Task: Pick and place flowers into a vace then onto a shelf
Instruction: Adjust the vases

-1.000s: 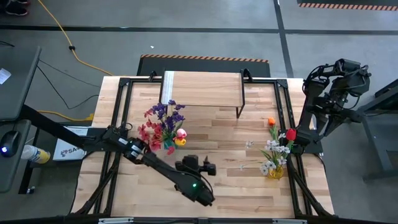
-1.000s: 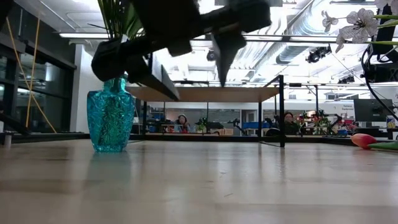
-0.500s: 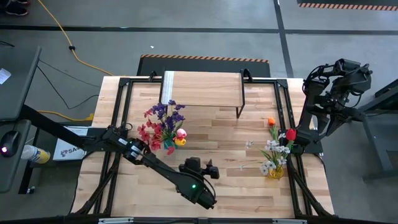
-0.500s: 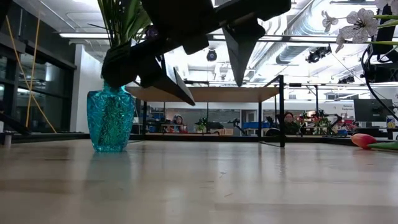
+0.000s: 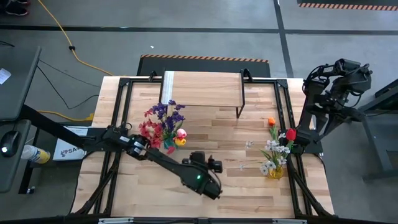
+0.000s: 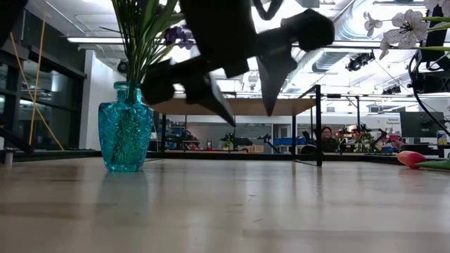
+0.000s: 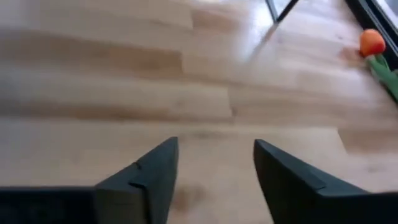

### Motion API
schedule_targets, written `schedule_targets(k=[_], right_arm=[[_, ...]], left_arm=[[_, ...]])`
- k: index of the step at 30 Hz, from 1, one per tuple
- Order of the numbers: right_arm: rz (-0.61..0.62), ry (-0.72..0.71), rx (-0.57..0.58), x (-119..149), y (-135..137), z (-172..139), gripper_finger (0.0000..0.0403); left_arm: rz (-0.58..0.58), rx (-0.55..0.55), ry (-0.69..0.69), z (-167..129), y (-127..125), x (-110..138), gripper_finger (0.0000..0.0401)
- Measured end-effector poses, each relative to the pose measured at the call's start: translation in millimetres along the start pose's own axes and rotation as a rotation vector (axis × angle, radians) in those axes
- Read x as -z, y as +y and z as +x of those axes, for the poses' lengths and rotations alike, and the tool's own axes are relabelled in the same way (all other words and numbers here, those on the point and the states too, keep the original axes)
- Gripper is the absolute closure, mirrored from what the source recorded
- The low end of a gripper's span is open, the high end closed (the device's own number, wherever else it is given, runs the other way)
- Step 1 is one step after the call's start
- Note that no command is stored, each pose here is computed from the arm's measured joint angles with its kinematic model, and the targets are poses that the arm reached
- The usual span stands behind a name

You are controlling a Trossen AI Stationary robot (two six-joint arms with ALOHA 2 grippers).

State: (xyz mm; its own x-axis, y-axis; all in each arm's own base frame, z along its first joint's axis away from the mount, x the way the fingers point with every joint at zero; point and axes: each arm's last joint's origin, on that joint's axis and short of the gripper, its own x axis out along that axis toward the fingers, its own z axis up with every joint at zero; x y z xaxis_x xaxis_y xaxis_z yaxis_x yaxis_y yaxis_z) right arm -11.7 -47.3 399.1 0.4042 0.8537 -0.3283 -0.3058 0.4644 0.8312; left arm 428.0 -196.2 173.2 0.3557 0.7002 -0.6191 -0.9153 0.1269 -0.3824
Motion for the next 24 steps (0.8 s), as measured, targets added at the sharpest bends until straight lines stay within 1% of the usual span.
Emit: schedule_targets(k=[2,5,11,14,17,24], right_arm=[[0.000,-0.015,0.007,-0.4,-0.2,0.0,0.0269],[0.000,-0.026,0.013,-0.8,-0.4,0.0,0.0269],[0.006,-0.025,0.012,-0.7,-0.4,0.0,0.0269],[0.007,-0.022,0.011,-0.6,-0.3,0.0,0.0269],[0.007,-0.020,0.010,-0.6,-0.3,0.0,0.0269],[0.007,-0.033,0.016,-0.9,-0.5,0.0,0.0269]], left_arm=[[0.024,-0.010,-0.011,9.0,-3.6,-6.3,0.0190],[0.094,-0.045,-0.013,25.0,-7.2,-16.3,0.0226],[0.203,-0.149,0.027,52.9,-0.2,-24.4,0.0283],[0.238,-0.180,0.047,56.3,5.4,-21.8,0.0304],[0.272,-0.201,0.051,52.4,9.5,-20.0,0.0322],[0.365,-0.269,0.065,42.4,20.0,-17.8,0.0350]])
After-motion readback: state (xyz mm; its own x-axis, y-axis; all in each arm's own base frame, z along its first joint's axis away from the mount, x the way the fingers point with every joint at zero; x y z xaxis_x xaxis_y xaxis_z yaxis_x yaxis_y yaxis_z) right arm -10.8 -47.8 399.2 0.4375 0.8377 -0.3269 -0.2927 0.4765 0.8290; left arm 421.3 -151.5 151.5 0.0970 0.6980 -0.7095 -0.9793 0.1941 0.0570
